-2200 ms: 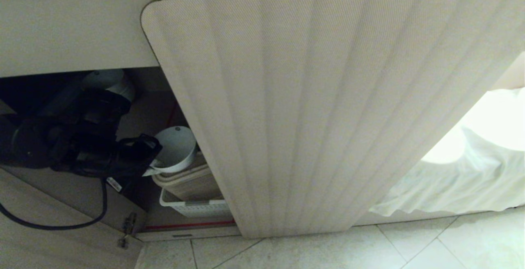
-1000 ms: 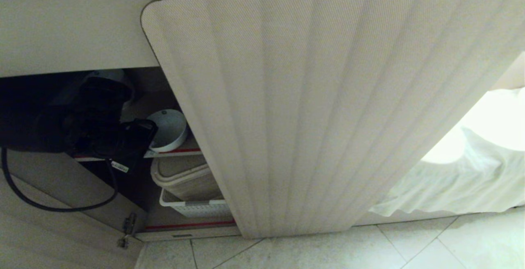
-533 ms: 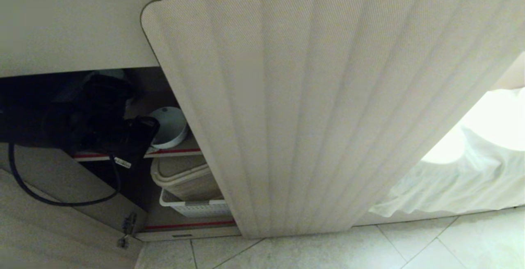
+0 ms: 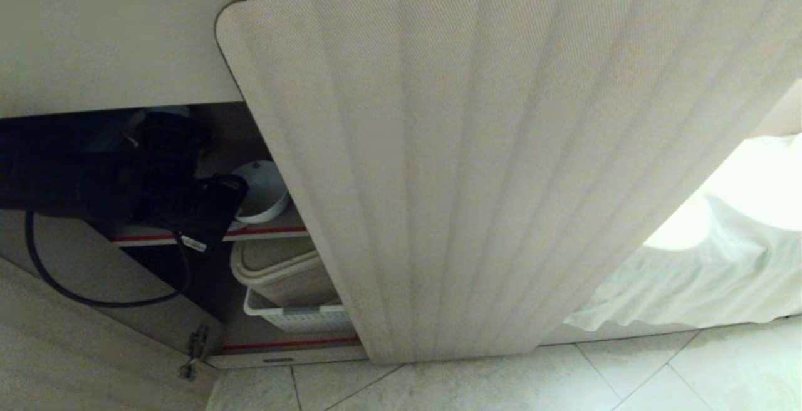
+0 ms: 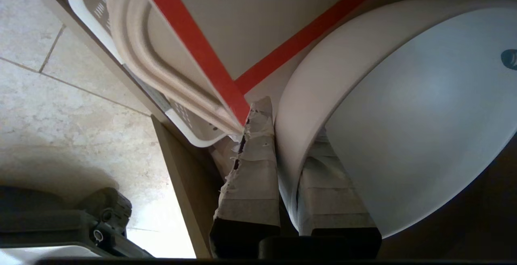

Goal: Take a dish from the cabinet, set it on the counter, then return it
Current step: Put it back into the cabinet

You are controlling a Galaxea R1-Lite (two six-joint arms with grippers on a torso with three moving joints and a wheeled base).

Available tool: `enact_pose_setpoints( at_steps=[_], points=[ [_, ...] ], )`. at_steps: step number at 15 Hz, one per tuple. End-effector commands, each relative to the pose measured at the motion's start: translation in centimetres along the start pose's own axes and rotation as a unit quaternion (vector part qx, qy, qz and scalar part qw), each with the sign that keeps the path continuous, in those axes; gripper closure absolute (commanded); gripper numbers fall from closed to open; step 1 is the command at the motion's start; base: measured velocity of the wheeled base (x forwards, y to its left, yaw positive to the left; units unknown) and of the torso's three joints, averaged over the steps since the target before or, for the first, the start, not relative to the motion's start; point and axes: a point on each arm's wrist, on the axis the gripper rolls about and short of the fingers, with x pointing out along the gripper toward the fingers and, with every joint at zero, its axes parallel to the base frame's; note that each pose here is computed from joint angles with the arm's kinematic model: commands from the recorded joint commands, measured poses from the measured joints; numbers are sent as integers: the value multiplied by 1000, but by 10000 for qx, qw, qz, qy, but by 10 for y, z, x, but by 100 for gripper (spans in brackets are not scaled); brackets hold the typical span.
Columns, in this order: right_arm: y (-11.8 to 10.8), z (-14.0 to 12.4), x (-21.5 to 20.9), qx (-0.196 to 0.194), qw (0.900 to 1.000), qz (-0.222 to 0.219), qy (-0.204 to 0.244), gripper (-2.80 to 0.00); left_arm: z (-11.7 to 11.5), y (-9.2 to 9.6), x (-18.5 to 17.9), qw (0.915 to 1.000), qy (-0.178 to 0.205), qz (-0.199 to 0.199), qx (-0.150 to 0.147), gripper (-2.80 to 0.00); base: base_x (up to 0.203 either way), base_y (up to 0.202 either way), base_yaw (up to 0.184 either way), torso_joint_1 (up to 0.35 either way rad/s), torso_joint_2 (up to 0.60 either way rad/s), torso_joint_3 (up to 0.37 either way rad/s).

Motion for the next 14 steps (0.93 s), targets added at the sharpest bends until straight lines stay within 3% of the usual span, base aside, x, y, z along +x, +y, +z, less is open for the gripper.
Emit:
enact_pose_setpoints(
  at_steps=[1, 9, 14],
  points=[
    [0, 0, 0, 0, 10000, 0, -4, 0, 0, -1, 6, 10000, 29, 62, -35, 0, 0, 0, 0, 0, 0, 0],
    [0, 0, 0, 0, 10000, 2, -4, 0, 1, -6, 9, 9992, 388, 63, -15, 0, 0, 0, 0, 0, 0, 0],
    [0, 0, 0, 0, 10000, 4, -4, 0, 13, -5, 9, 9987, 516, 1, 2, 0, 0, 0, 0, 0, 0, 0]
  ],
)
